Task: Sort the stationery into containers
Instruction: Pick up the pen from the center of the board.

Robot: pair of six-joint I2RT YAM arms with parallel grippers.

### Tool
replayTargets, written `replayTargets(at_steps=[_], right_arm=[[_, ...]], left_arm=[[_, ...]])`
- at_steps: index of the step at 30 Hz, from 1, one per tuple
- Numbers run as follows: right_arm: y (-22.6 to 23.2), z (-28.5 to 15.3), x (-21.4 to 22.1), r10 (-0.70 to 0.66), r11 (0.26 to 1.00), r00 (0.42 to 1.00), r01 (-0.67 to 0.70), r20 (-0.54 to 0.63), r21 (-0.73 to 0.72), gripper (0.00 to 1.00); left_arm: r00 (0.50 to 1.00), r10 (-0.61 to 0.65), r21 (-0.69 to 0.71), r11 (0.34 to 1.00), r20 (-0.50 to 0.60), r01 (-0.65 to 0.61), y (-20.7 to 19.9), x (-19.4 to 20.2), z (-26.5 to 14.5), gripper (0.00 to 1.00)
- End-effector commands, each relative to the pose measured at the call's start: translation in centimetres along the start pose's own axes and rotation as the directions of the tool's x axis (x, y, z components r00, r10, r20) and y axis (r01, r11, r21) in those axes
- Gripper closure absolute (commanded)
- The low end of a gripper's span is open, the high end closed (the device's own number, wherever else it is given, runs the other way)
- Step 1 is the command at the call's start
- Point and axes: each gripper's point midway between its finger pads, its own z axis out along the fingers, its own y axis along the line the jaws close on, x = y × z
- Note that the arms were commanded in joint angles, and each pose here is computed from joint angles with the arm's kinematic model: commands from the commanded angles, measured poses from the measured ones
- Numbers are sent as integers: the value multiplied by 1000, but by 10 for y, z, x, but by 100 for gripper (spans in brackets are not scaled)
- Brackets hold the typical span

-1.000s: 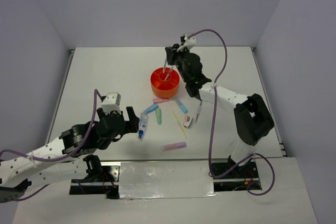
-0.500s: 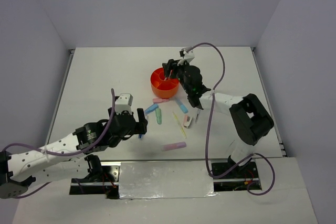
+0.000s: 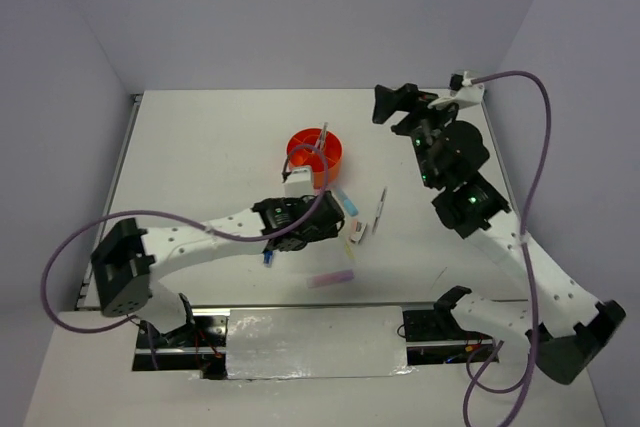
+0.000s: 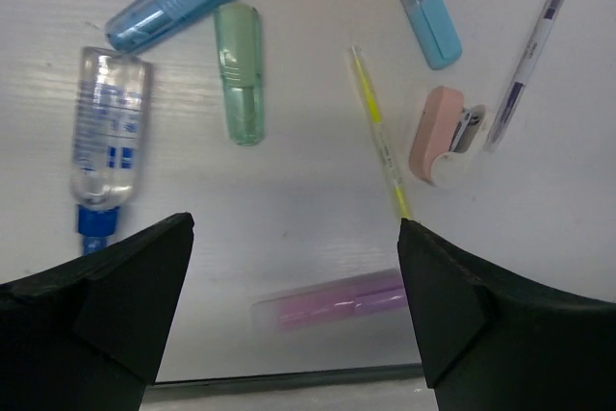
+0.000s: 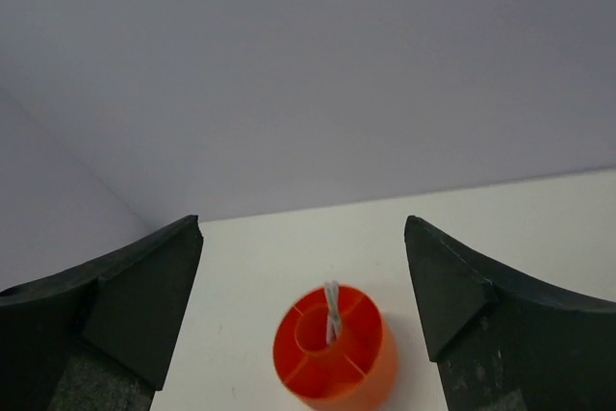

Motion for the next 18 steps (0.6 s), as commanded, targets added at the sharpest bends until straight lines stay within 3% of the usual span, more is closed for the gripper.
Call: replayTargets(at_steps=[1,11,18], right_arm=[[-64,-48,53,-72,963,952,144,-297,228,8],[-90,-122,51,13,970,951,62,-310,233,7],[-75,-130,55,7,992,944,34,-331,119,7]], left_arm=[[993,-96,-90,992,-63,90,-15,12,15,1],[969,-202,-185,967,-143,174,-64,32,60,10],[952,-269,-305,928,-147,215,-52,50,83,12]])
